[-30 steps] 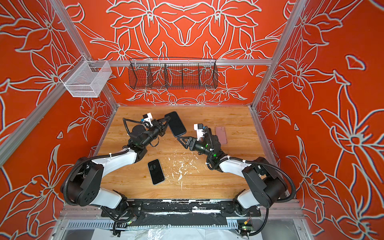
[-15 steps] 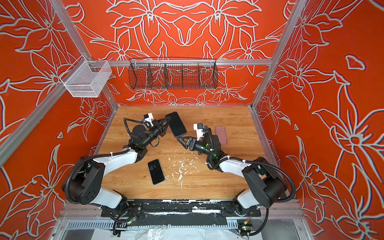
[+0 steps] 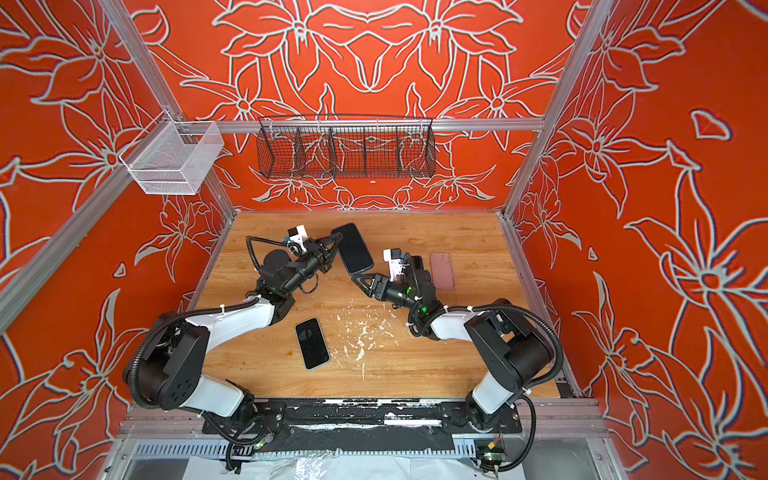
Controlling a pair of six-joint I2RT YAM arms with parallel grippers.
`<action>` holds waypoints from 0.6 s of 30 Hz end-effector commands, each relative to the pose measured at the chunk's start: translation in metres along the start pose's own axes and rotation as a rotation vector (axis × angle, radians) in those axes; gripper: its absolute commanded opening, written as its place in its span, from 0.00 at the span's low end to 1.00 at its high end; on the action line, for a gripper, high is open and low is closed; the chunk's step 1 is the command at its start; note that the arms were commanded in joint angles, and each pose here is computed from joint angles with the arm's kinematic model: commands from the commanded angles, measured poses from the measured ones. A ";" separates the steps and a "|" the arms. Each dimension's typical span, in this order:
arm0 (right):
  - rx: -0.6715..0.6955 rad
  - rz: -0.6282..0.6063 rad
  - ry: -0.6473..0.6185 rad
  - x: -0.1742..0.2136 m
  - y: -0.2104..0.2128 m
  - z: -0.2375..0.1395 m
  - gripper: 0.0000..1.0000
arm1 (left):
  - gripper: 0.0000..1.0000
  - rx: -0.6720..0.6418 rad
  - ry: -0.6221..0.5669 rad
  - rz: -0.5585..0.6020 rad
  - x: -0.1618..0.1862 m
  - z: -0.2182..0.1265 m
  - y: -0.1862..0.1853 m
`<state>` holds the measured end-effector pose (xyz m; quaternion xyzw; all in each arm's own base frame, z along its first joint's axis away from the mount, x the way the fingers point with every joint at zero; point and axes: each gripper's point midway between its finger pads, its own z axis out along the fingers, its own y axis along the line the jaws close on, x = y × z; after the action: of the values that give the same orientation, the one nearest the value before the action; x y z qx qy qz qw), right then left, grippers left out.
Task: Take the phone out of the phone case
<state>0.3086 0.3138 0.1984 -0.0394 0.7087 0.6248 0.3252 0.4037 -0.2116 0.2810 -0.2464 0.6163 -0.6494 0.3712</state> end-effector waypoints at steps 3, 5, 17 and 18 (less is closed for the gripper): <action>-0.113 -0.047 0.029 -0.002 0.031 -0.003 0.71 | 0.00 0.093 -0.008 0.087 -0.003 -0.006 -0.040; -0.135 -0.078 0.047 0.004 0.040 -0.009 0.71 | 0.00 0.092 -0.005 0.095 -0.003 -0.004 -0.041; -0.086 -0.143 0.055 0.004 0.055 -0.026 0.71 | 0.00 0.117 -0.001 0.080 -0.003 0.001 -0.039; -0.077 -0.136 0.046 0.002 0.053 -0.025 0.71 | 0.00 0.117 -0.001 0.078 -0.003 0.001 -0.040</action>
<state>0.2661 0.3036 0.2486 -0.1231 0.6758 0.6388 0.3465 0.4021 -0.2116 0.2805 -0.2311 0.6270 -0.6370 0.3844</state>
